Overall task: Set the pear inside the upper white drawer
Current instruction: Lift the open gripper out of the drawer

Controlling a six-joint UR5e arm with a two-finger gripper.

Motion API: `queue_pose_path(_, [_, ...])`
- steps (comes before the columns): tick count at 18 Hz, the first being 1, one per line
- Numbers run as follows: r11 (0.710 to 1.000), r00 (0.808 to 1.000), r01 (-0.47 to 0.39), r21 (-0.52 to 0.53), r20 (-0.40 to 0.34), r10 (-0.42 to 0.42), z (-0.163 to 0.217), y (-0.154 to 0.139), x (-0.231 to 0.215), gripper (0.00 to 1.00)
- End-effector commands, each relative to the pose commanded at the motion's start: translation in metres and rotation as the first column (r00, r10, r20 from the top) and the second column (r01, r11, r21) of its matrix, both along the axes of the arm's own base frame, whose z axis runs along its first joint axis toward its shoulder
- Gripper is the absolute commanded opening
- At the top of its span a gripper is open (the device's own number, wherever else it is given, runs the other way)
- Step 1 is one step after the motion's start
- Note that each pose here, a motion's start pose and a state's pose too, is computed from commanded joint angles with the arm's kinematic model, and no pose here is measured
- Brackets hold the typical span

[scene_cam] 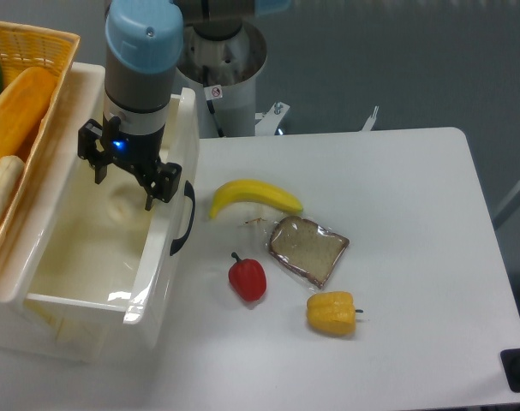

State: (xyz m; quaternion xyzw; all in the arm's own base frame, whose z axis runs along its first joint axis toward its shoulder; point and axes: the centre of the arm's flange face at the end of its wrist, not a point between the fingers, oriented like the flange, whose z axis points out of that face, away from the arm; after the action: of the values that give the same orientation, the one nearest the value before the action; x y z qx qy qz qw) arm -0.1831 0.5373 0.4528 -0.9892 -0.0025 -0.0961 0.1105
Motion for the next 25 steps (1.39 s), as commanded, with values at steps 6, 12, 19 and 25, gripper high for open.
queue_pose_path(6, [1.000, 0.999, -0.014, 0.012, -0.032, 0.014, 0.014, -0.004, -0.006, 1.00])
queue_pose_path(12, [0.995, 0.989, -0.092, 0.039, -0.111, 0.096, 0.048, -0.036, -0.039, 1.00])
queue_pose_path(19, [0.979, 0.966, -0.189, 0.082, -0.164, 0.200, 0.060, -0.076, -0.111, 1.00])
queue_pose_path(25, [0.989, 0.962, -0.129, 0.075, -0.234, 0.143, 0.052, -0.136, -0.197, 1.00])
